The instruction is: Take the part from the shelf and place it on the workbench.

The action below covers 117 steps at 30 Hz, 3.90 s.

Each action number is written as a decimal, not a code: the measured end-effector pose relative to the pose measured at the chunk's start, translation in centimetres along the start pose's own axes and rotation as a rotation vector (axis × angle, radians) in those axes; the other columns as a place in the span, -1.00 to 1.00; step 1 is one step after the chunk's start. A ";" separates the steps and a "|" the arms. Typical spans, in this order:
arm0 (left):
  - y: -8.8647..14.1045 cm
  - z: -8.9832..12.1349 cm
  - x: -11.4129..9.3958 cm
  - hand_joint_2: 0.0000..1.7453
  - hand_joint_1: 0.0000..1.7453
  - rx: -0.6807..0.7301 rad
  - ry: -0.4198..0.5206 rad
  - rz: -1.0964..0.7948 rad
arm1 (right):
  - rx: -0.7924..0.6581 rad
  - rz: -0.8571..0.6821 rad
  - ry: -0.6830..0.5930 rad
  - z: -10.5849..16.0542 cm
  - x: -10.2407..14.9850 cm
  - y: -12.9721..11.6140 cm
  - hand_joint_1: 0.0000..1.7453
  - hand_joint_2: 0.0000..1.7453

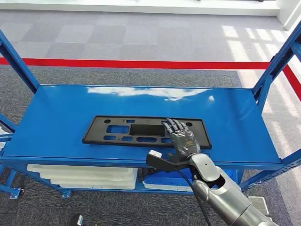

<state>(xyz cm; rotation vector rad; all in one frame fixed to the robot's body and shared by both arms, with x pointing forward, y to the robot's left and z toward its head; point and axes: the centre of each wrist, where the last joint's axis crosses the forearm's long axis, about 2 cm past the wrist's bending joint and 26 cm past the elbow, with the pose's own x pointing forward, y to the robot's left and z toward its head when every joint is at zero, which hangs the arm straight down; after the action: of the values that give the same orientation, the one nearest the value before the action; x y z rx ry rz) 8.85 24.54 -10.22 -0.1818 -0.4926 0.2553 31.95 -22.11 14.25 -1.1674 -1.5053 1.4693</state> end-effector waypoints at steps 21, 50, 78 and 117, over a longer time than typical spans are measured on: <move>0.0 0.0 0.1 -1.00 -1.00 -0.001 -0.021 0.017 | -0.041 -0.068 0.094 0.8 -5.8 2.2 1.00 1.00; 0.5 0.5 -1.4 -1.00 -1.00 -0.006 -0.148 0.033 | -0.500 -0.646 -0.084 7.1 -10.6 -6.5 1.00 1.00; 0.4 0.5 -1.3 1.00 -1.00 -0.050 -0.127 0.003 | -0.385 -1.299 -0.263 6.0 -10.2 -5.2 1.00 1.00; 0.5 0.4 -1.1 1.00 -1.00 -0.019 -0.135 -0.026 | -0.239 -1.696 -0.724 6.5 -0.5 -5.5 1.00 1.00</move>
<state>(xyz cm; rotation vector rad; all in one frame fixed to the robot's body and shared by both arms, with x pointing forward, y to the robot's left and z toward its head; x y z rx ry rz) 7.63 24.71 -10.47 -0.1769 -0.6314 0.2384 25.38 -24.46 19.14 0.7498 -2.1502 0.4011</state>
